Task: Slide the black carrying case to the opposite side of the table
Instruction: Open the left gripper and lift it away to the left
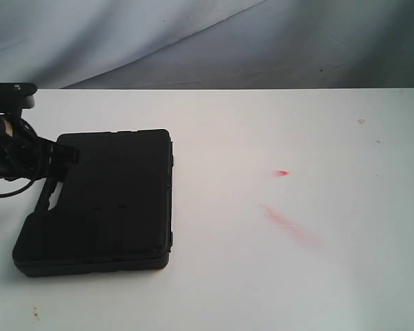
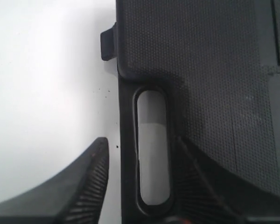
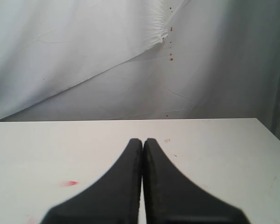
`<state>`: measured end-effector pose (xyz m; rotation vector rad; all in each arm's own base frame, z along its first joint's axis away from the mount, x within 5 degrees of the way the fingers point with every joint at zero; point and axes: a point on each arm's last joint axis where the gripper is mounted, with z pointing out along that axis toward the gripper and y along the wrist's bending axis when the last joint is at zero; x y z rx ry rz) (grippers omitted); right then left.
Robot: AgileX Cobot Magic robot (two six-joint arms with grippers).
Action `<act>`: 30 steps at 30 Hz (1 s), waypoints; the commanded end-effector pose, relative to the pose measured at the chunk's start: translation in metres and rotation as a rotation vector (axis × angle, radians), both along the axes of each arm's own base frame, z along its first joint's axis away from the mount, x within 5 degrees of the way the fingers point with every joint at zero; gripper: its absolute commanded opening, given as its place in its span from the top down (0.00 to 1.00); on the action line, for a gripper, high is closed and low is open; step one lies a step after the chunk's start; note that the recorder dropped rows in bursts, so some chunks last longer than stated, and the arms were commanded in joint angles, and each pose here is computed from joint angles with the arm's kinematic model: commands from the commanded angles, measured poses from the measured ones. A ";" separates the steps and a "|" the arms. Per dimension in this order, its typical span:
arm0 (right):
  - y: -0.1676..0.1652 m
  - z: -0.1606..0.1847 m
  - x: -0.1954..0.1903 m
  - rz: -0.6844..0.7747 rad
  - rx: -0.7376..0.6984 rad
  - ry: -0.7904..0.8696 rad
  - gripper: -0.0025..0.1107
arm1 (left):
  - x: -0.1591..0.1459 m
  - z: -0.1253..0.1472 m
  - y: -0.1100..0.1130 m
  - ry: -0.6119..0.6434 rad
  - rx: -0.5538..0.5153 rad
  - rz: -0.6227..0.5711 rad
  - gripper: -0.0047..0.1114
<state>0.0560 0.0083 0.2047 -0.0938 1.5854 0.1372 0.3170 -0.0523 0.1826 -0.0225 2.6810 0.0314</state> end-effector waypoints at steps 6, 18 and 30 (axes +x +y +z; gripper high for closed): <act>0.000 0.000 0.000 -0.008 0.003 -0.009 0.98 | -0.054 0.026 0.007 -0.160 -0.076 0.013 0.60; 0.000 0.000 0.000 -0.008 0.003 -0.009 0.98 | -0.124 0.043 0.018 -0.287 -0.170 0.054 0.60; 0.000 0.000 0.000 -0.008 0.003 -0.009 0.98 | -0.186 0.061 0.030 -0.572 -0.243 0.030 0.60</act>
